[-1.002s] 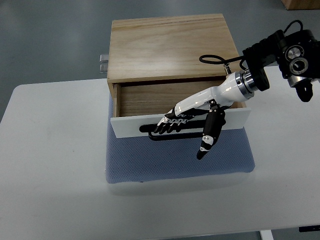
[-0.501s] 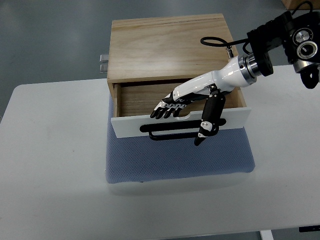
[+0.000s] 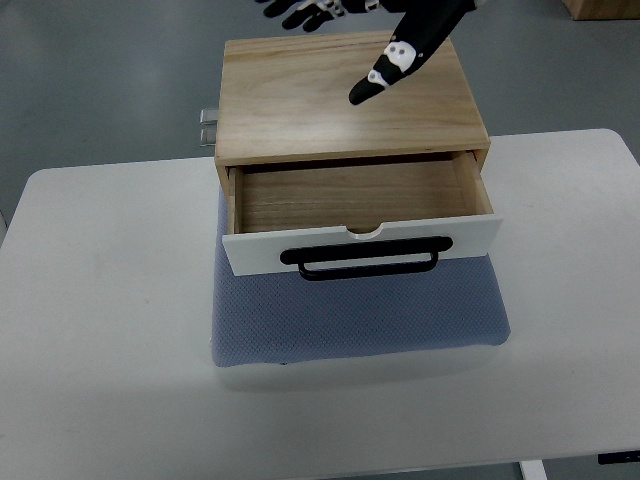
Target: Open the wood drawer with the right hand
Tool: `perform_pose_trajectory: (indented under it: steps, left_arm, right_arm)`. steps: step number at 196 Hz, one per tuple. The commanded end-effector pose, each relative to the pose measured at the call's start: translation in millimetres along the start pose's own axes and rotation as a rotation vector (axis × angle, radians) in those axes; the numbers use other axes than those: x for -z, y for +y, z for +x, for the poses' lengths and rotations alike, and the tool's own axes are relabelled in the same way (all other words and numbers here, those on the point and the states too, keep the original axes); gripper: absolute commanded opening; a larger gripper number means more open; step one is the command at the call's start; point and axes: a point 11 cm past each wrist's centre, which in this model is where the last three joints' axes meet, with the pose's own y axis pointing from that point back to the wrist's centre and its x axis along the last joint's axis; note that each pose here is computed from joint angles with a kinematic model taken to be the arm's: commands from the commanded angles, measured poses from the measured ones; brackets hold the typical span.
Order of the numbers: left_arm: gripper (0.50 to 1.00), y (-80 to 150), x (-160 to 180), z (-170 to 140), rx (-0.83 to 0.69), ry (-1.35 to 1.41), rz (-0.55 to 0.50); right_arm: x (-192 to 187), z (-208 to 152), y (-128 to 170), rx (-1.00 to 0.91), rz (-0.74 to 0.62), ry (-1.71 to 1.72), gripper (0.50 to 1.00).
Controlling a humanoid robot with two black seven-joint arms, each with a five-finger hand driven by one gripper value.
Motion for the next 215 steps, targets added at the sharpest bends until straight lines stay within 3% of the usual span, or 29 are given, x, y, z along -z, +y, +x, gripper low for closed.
perform_pose_trajectory:
  steps: [1,32,42,43,45,62,63,65,88,147,215]
  left_arm:
    - [1.0,0,0,0,0.0,0.0,0.0]
    - [1.0,0,0,0,0.0,0.0,0.0]
    - [1.0,0,0,0,0.0,0.0,0.0]
    - [1.0,0,0,0,0.0,0.0,0.0]
    - [1.0,0,0,0,0.0,0.0,0.0]
    - [1.0,0,0,0,0.0,0.0,0.0]
    - [1.0,0,0,0,0.0,0.0,0.0]
    - [1.0,0,0,0,0.0,0.0,0.0]
    - [1.0,0,0,0,0.0,0.0,0.0]
    - [1.0,0,0,0,0.0,0.0,0.0]
    - [1.0,0,0,0,0.0,0.0,0.0]
  right_arm:
    - [-22,37,19,-0.15,0.038,-0.109,0.944]
    - [-49,78,43,-0.421,0.165,-0.246,0.944]
    - [-49,78,43,-0.422,0.165,-0.246,0.944]
    - [-61,89,53,-0.523,0.197,-0.287,0.944]
    - [-65,92,56,-0.549,0.203,-0.298,0.944]
    - [-75,97,62,-0.615,0.214,-0.332,0.944]
    - [-93,105,72,-0.723,0.233,-0.4,0.944]
    - [-96,108,75,-0.747,0.237,-0.415,0.944]
    - [-134,115,99,-0.921,0.298,-0.593,0.944]
    - [-227,97,148,-1.183,0.364,-0.949,0.944]
    - [-292,37,124,-1.171,0.222,-1.066,0.944]
